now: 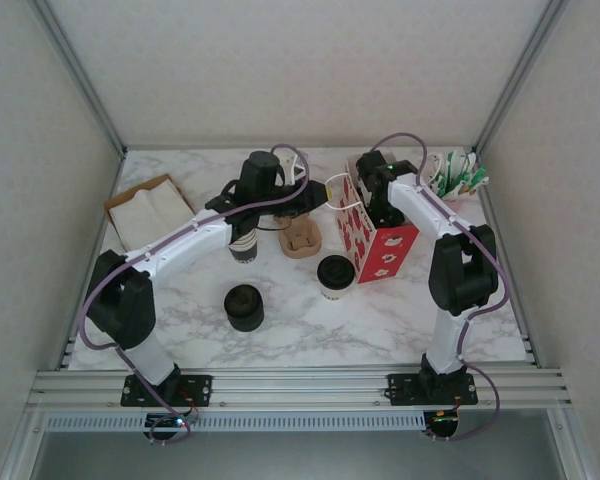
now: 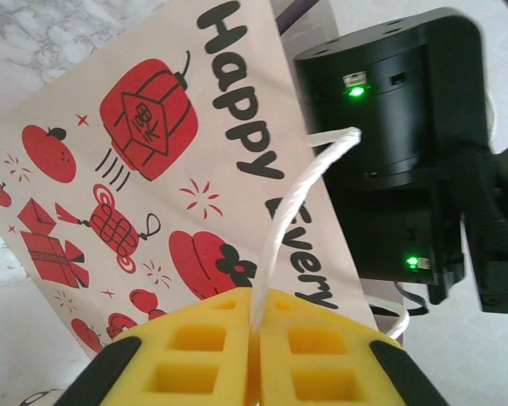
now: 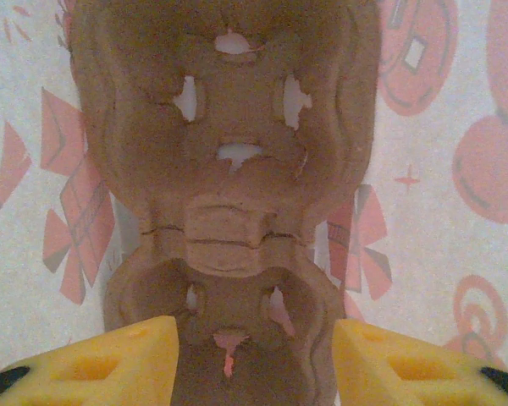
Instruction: Pack the takeout coffee
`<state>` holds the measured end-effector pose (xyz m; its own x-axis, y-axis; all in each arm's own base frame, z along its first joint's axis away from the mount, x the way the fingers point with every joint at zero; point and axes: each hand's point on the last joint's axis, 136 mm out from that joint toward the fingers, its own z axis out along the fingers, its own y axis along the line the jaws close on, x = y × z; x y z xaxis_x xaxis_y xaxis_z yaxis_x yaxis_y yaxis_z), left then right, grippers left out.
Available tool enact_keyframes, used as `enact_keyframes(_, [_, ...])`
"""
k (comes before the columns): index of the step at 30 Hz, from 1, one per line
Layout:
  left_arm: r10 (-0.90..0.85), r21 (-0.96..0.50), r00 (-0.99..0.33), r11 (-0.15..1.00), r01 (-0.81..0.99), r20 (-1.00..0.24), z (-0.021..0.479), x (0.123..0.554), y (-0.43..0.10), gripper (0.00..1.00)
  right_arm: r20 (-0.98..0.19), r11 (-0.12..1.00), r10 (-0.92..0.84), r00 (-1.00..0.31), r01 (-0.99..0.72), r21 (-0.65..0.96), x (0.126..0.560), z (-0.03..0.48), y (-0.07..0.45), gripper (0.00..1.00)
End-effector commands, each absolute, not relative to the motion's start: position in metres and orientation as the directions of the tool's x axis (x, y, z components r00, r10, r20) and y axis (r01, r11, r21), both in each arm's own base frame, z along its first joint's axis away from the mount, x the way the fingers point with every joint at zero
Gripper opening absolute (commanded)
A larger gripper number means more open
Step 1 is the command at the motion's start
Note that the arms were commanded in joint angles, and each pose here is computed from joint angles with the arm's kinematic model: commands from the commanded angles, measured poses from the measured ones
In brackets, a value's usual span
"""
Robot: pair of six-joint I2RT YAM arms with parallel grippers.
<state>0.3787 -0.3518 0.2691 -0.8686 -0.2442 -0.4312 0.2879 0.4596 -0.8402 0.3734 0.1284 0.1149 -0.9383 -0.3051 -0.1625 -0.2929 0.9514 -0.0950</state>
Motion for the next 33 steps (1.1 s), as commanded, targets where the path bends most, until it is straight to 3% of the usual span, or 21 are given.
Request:
enact_keyframes(1, [-0.279,-0.844,-0.842,0.43,0.32,-0.461,0.29,0.392,-0.354,0.1,-0.159,0.95,-0.309,-0.938,-0.294,-0.11,0.375,0.124,0.125,0.54])
enact_keyframes(18, [-0.294,-0.839,-0.829,0.435,0.327,-0.476,0.298,0.393,-0.349,0.3,-0.267,0.966,-0.257,-0.929,-0.244,-0.084,0.367,0.183,0.123,0.7])
enact_keyframes(33, [-0.303,-0.815,-0.791,0.437,0.38,-0.531,0.331,0.385,-0.341,0.74,-0.445,0.98,-0.188,-0.875,-0.199,-0.022,0.361,0.253,0.124,0.9])
